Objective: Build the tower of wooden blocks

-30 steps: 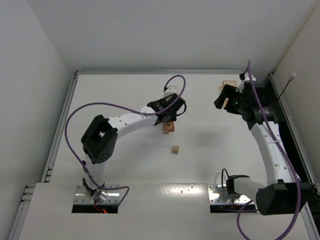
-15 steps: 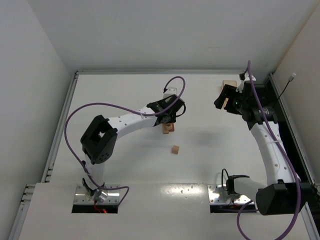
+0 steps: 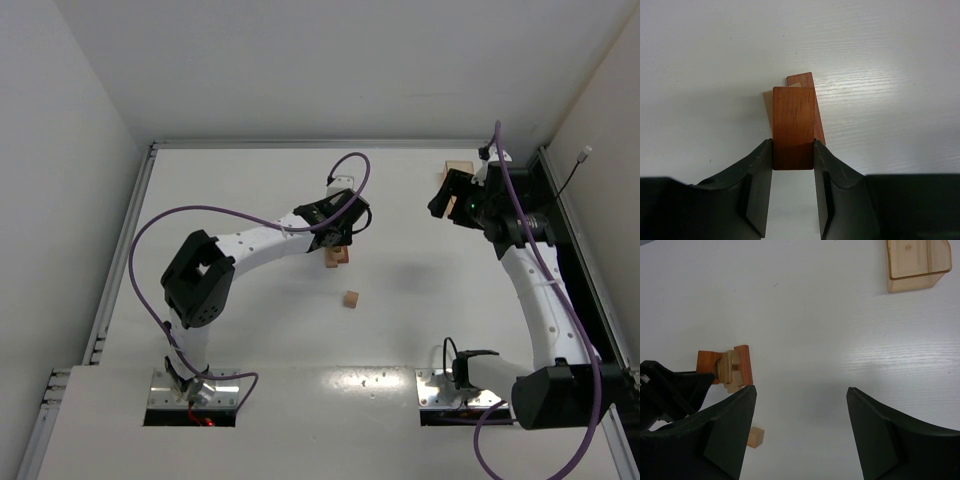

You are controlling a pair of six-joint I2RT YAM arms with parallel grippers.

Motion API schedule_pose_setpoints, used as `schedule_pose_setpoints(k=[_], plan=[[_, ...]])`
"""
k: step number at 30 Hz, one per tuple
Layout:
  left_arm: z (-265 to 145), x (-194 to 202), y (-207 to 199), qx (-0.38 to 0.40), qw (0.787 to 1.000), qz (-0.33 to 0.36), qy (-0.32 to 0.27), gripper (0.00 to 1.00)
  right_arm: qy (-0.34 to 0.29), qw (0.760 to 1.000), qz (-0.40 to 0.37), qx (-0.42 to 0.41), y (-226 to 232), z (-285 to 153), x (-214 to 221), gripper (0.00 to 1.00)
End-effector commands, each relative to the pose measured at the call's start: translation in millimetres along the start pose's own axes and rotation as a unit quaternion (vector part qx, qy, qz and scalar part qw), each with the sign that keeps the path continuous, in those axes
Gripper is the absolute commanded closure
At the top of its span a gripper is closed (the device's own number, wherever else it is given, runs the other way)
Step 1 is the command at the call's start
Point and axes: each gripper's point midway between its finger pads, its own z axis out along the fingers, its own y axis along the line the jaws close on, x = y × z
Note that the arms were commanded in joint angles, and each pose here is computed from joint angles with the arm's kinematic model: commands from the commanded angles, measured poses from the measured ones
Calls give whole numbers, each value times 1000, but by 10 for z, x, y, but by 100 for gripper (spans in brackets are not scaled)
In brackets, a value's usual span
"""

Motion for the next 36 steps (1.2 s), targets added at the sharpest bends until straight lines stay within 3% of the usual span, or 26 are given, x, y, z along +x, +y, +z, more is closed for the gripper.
schedule_pose_setpoints(k=[1, 6, 10, 18, 23, 30, 36], plan=[[-126, -149, -134, 24, 999, -19, -19, 87, -15, 1000, 4, -11, 56, 36, -75, 30], [-110, -137, -139, 22, 999, -22, -16, 84, -15, 1000, 4, -11, 56, 36, -75, 30], [-125, -163, -170, 28, 999, -24, -16, 74, -15, 1000, 4, -11, 56, 36, -75, 30], [-97, -122, -183, 30, 999, -21, -10, 44, -14, 1000, 4, -15, 71, 35, -70, 30], [-97, -121, -175, 30, 999, -12, -10, 30, -14, 1000, 4, -15, 71, 35, -70, 30], [-596, -736, -544, 118, 990, 15, -79, 12, 4, 1000, -5, -15, 23, 100, 91, 30], [-1120, -1466, -386, 117, 978, 3, -170, 11, 32, 999, -26, -20, 73, 194, 278, 32]])
